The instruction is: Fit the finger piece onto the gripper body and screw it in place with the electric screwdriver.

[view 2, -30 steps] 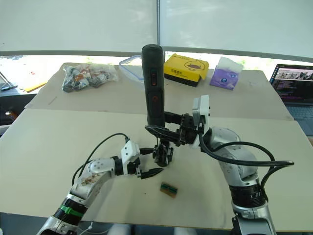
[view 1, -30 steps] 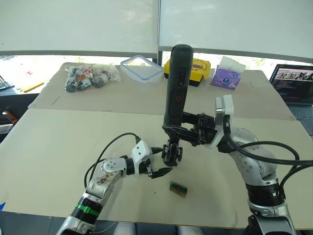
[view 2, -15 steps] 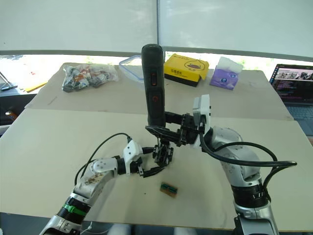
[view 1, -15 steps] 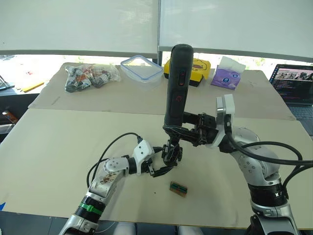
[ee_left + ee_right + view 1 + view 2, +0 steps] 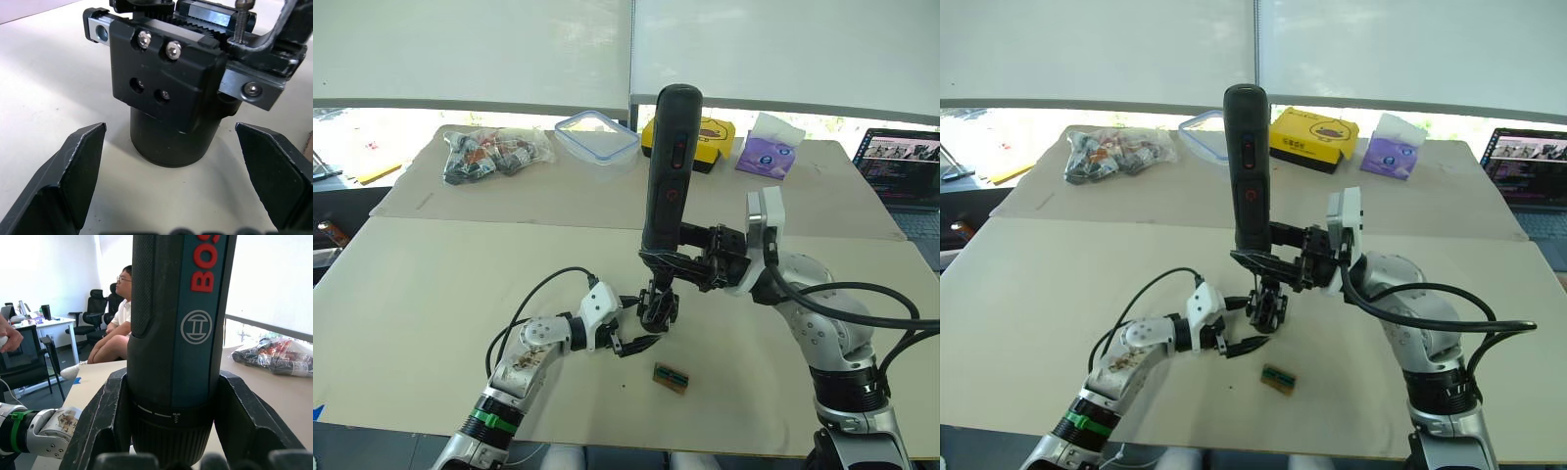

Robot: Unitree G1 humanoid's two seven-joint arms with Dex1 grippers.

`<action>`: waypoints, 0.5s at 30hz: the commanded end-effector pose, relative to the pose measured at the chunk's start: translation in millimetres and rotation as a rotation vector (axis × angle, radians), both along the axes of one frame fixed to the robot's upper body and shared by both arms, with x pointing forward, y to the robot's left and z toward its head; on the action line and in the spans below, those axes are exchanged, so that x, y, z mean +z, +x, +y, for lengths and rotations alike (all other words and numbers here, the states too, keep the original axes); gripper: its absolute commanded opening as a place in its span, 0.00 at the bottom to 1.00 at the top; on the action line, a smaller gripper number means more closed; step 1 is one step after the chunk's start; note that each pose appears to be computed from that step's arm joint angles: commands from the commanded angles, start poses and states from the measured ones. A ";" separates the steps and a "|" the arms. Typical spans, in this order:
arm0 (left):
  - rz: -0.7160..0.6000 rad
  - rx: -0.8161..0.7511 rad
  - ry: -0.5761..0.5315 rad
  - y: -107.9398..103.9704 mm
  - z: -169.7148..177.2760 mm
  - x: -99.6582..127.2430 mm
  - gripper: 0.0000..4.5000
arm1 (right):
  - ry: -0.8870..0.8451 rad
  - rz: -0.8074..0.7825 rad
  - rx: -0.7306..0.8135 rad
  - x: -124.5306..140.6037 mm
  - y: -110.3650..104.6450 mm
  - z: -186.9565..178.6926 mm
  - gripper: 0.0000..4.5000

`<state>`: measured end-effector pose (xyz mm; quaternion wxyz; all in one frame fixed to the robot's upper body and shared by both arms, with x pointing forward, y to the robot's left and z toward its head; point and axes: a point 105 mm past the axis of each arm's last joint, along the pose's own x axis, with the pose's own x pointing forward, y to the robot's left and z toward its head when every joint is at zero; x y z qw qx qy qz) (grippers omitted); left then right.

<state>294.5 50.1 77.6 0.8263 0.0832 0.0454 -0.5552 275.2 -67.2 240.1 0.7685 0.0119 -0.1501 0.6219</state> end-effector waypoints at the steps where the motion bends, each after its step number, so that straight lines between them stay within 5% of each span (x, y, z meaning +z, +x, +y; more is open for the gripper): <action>1: -0.017 -0.015 -0.022 -2.2 -3.1 7.9 1.00 | 0.014 -0.065 0.031 14.3 -9.3 2.4 0.43; 15: -0.016 -0.013 -0.017 -2.0 -0.4 6.6 1.00 | -0.002 -0.050 0.022 6.5 -7.7 1.6 0.43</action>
